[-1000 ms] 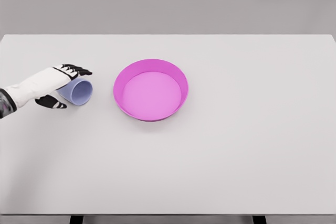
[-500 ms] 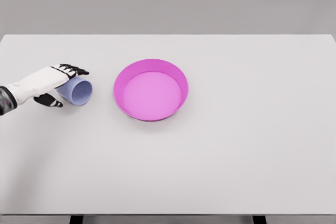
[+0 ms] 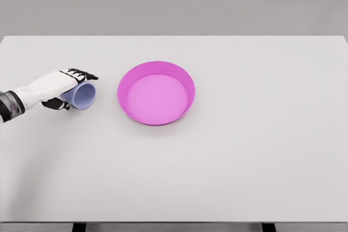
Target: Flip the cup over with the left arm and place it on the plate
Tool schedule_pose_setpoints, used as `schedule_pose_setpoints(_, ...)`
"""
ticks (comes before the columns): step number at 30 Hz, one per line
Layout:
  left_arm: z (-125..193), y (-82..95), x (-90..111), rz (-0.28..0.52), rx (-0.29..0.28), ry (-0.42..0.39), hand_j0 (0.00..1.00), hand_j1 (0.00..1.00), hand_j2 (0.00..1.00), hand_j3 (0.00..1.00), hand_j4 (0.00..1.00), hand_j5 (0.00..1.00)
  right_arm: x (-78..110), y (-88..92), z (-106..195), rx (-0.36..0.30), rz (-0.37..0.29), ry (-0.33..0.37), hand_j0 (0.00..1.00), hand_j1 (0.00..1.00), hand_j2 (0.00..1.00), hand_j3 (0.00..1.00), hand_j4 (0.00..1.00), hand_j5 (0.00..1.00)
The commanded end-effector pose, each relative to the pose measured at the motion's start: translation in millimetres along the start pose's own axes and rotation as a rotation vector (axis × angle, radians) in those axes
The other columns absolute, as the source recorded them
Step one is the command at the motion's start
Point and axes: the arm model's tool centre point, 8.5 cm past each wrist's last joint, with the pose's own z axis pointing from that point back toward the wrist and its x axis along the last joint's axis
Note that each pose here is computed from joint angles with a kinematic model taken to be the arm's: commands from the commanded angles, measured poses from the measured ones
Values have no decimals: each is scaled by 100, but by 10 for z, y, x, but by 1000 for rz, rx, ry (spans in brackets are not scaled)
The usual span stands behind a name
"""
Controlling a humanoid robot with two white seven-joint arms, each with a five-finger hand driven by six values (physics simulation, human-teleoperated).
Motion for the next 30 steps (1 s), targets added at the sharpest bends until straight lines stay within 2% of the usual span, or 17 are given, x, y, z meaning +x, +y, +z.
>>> schedule_pose_setpoints(1,9,9,-5,7,5,-1,94,94,94,94,94,94,-1,0,0,0,0,1,100,100,100,100,100,100)
schedule_pose_setpoints(14,29,9,-21,5,2,3,81,81,81,81,81,81,0,0,0,0,0,-1,100,100,100,100,100,100)
schedule_pose_setpoints(20,35,28,-26,10,11,2,78,78,78,78,78,78,0,0,0,0,0,0,100,100,100,100,100,100)
schedule_pose_setpoints(30,-40,-4,106,155,75,-87,78,78,78,78,78,78,0,0,0,0,1,0,100,100,100,100,100,100)
